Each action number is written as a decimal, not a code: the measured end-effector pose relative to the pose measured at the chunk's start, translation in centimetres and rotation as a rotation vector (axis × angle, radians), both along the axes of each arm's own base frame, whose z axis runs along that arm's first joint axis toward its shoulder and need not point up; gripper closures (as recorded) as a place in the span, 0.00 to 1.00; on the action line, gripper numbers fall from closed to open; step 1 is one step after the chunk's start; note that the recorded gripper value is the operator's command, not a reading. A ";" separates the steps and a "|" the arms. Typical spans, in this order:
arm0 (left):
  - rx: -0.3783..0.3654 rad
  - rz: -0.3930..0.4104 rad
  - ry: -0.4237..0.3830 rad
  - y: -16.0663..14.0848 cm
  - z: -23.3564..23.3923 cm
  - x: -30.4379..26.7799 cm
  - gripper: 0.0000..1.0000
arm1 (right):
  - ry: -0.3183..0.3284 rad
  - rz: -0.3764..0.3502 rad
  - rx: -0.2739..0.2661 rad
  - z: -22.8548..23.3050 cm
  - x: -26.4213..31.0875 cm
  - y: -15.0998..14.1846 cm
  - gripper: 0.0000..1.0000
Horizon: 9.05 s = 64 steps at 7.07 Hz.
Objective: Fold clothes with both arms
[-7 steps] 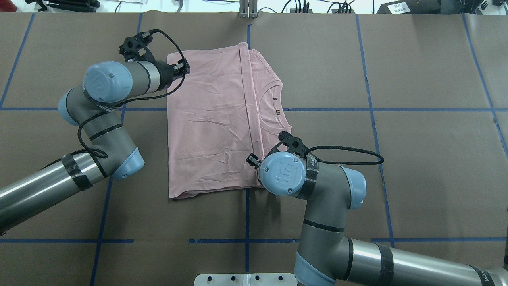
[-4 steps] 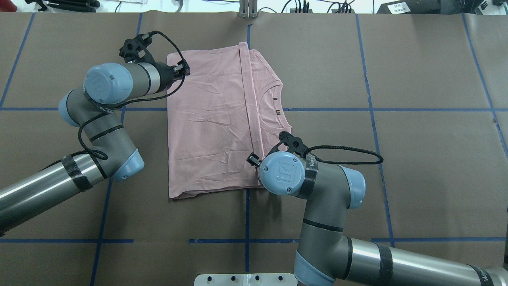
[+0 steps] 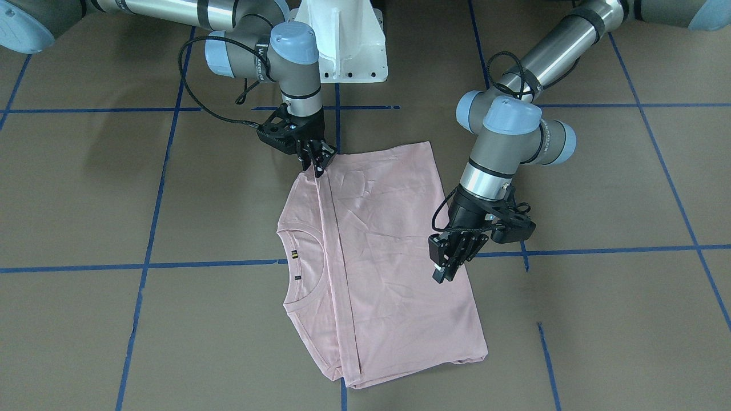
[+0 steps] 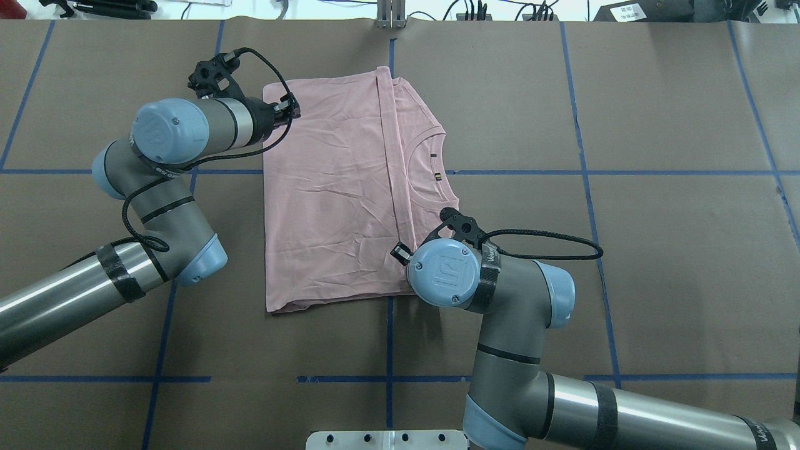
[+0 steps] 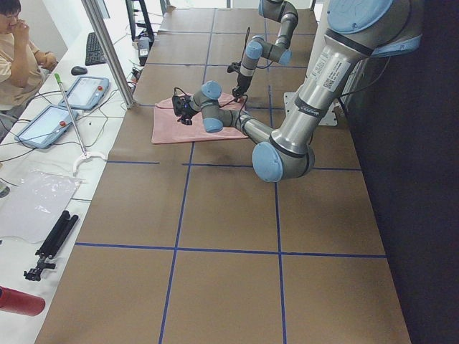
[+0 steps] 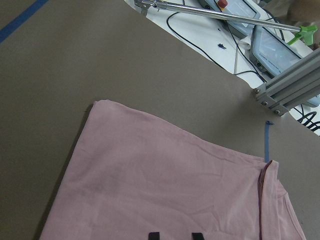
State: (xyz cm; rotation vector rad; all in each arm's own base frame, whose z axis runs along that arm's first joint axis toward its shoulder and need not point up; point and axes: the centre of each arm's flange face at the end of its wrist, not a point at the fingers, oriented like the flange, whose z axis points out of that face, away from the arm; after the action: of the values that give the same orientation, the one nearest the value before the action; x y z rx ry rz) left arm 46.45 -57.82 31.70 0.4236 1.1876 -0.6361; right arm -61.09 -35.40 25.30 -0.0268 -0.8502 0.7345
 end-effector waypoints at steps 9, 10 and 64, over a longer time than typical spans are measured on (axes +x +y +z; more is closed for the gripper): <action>-0.162 0.079 0.167 14.0 -4.8 -0.5 0.60 | -0.030 -0.053 0.035 -0.7 5.7 4.9 1.00; -0.213 0.113 0.150 18.3 -5.6 -1.1 0.60 | -0.014 -0.061 0.041 -1.1 6.2 6.4 1.00; 0.049 -0.015 -0.256 0.5 4.6 -1.6 0.46 | -0.111 -0.097 0.067 -0.9 12.5 -34.2 0.00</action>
State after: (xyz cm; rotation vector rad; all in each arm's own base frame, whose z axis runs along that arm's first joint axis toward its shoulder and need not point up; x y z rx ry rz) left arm 44.80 -57.35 36.30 0.5396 0.9583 -0.5484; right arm -48.60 -69.60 24.37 -0.0494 -0.9725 0.6180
